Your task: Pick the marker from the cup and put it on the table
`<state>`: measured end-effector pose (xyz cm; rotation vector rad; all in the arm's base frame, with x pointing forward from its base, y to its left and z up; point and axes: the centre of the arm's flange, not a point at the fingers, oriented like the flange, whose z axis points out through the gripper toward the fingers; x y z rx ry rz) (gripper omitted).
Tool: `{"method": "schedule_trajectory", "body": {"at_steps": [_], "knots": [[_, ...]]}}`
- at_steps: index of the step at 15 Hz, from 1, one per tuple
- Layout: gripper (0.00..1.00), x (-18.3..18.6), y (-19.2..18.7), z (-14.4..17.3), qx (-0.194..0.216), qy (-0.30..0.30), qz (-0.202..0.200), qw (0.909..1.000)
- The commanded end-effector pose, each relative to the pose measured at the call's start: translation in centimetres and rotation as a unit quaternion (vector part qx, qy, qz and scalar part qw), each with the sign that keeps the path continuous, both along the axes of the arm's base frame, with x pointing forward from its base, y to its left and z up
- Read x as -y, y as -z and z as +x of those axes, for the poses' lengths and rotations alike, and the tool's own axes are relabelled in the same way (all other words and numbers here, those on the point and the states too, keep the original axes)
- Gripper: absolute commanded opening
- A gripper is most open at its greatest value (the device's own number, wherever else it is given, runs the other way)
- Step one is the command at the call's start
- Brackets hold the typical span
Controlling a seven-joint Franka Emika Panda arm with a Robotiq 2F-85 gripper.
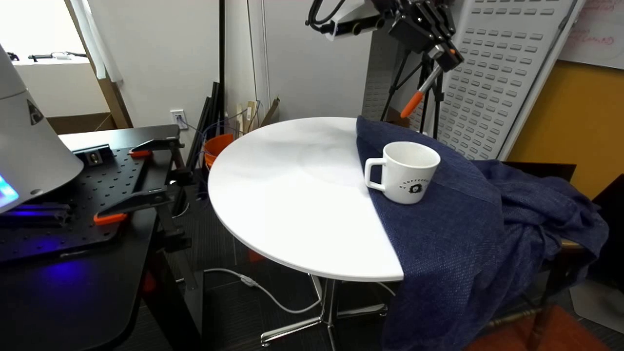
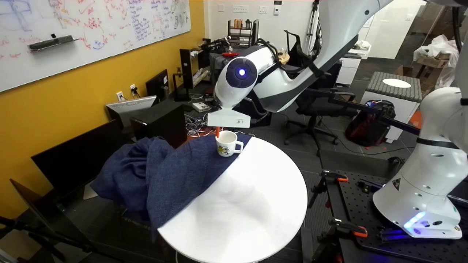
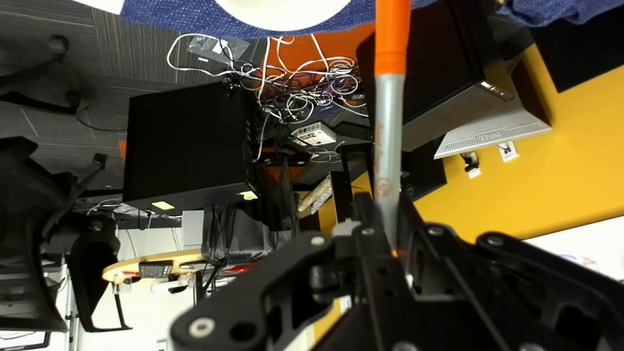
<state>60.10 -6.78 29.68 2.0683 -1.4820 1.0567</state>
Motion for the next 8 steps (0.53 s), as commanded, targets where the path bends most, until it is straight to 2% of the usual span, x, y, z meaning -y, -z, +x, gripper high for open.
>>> {"method": "schedule_trajectory", "body": {"at_steps": [1, 8], "knots": [[0.03, -1.8, -0.5, 0.3, 0.002, -0.005, 0.002, 1.0000], [0.03, -6.5, -0.6, 1.6, 0.002, -0.032, 0.023, 0.9992]]}}
